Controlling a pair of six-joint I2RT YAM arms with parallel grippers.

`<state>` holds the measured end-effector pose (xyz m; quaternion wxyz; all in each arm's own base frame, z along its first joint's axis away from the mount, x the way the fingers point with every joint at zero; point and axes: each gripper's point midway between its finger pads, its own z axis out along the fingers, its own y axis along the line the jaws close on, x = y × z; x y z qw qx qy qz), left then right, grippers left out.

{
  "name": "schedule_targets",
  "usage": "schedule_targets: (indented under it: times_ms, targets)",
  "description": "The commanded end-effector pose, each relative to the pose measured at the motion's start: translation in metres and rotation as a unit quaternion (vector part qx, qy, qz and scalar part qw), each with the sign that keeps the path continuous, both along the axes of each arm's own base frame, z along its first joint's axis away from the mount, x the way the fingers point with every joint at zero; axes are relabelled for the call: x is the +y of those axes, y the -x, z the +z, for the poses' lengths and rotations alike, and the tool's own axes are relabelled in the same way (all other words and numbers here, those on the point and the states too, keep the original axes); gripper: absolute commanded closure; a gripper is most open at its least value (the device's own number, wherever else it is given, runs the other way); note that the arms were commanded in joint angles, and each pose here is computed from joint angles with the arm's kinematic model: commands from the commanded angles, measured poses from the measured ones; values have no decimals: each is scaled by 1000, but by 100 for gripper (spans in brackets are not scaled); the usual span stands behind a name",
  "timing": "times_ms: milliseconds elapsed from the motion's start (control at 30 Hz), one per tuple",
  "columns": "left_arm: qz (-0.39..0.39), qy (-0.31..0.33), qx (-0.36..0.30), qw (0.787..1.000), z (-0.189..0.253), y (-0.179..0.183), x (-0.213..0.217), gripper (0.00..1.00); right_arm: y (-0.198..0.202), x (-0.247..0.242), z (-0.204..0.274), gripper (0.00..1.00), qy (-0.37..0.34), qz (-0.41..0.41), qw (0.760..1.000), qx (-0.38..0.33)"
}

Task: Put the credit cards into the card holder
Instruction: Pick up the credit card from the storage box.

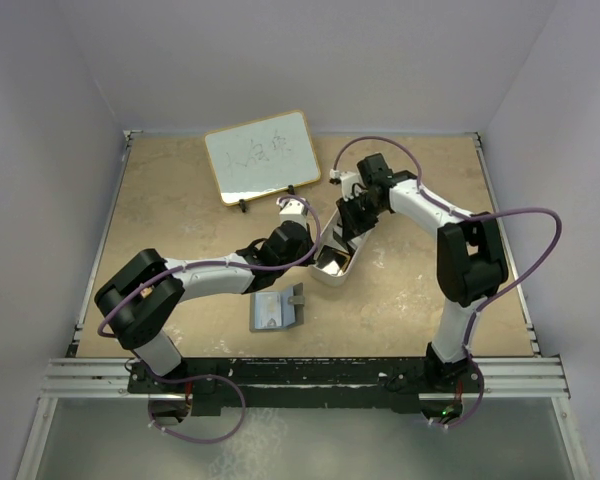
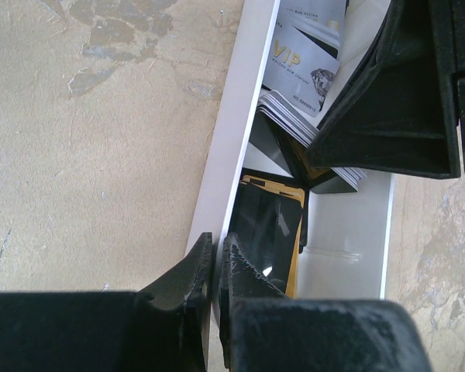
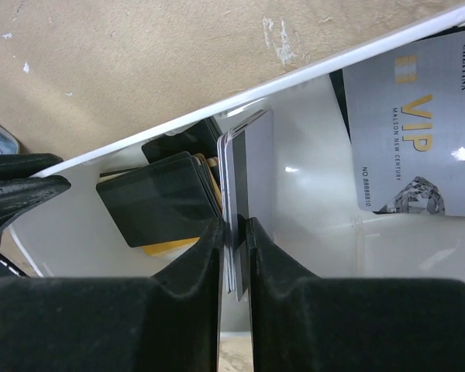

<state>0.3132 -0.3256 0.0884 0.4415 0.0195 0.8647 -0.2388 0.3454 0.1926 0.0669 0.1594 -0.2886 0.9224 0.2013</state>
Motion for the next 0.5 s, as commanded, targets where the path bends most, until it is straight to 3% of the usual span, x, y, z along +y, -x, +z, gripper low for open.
schedule_targets:
  times_ms: [0, 167, 333, 467]
  targets:
    - [31, 45, -39, 998, 33, -20, -8, 100, 16, 2, 5, 83, -8, 5, 1000, 26]
    - [31, 46, -38, 998, 33, -20, -9, 100, 11, -6, 0, 94, -6, -10, 999, 31]
    - [28, 49, -37, 998, 33, -20, -10, 100, 4, -10, 2, 84, -6, -21, 999, 24]
    - [26, 50, -36, 998, 32, -19, -11, 100, -2, -14, 0, 88, -8, -28, 999, 31]
